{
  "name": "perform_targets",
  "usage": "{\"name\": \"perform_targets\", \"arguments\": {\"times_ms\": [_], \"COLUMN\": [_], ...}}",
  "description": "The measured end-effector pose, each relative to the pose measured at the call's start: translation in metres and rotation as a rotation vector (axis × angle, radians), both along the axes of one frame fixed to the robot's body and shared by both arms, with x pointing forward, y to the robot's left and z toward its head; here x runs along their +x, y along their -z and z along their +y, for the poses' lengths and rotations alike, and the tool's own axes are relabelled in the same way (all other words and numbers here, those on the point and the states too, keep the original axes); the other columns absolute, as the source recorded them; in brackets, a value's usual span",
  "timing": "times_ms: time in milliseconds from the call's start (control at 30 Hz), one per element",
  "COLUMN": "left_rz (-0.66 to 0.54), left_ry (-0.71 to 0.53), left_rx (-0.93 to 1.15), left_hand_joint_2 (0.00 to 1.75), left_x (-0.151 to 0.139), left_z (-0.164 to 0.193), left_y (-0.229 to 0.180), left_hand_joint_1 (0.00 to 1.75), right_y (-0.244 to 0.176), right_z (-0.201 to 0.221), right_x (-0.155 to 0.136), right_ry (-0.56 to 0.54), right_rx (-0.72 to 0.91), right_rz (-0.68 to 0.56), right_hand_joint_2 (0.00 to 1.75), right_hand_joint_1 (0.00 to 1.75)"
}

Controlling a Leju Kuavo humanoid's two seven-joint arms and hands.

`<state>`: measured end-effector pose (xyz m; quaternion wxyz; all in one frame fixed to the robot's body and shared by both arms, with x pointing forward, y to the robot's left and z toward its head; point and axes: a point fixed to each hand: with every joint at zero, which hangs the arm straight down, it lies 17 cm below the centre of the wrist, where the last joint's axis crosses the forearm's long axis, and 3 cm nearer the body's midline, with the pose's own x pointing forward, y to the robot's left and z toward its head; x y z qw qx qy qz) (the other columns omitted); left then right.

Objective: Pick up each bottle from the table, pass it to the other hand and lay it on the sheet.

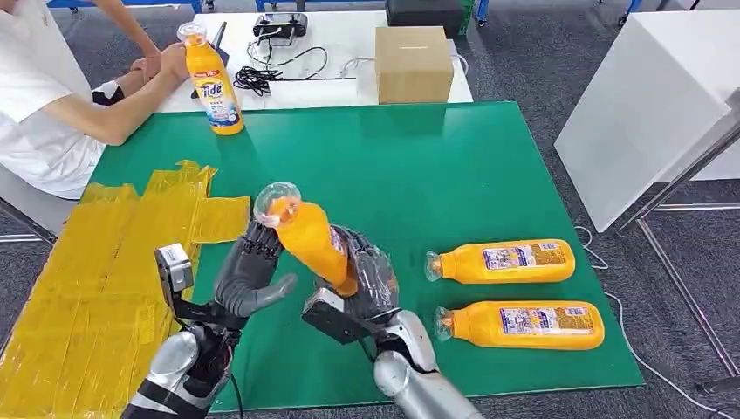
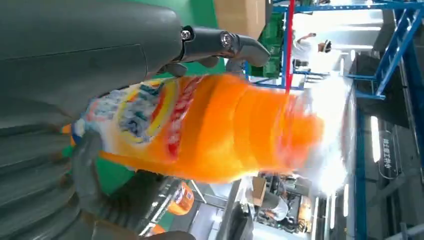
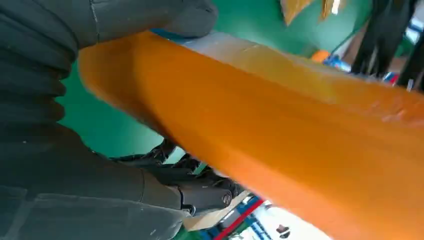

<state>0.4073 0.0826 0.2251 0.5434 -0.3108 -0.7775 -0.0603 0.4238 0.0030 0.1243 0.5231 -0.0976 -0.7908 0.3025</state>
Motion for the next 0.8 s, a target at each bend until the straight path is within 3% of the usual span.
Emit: {"name": "perform_targets", "arguments": {"times_ms": [367, 667, 800], "left_rz": [0.006, 0.003, -0.020], "left_ry": [0.017, -0.001, -0.072], "left_rx": [-0.042, -0.048, -0.009], "left_hand_joint_2": [1.75, 1.75, 1.75], "left_x": [0.005, 0.009, 0.016], "left_z": [0.002, 0.007, 0.012], "left_y": [-0.002, -0.003, -0.004], "left_hand_joint_1": [0.00, 0.00, 0.00], "right_y": [-0.004, -0.009, -0.013], "right_z": [0.040, 0.042, 0.043], "right_x": [-0.041, -0.051, -0.054], "right_ry": [-0.196, -0.239, -0.250], "right_rx": [0.002, 0.011, 0.019], "right_rz": [-0.071, -0.081, -0.081], "right_hand_joint_2": [1.75, 1.75, 1.75], "right_hand_joint_1": [1.75, 1.75, 1.75]}}
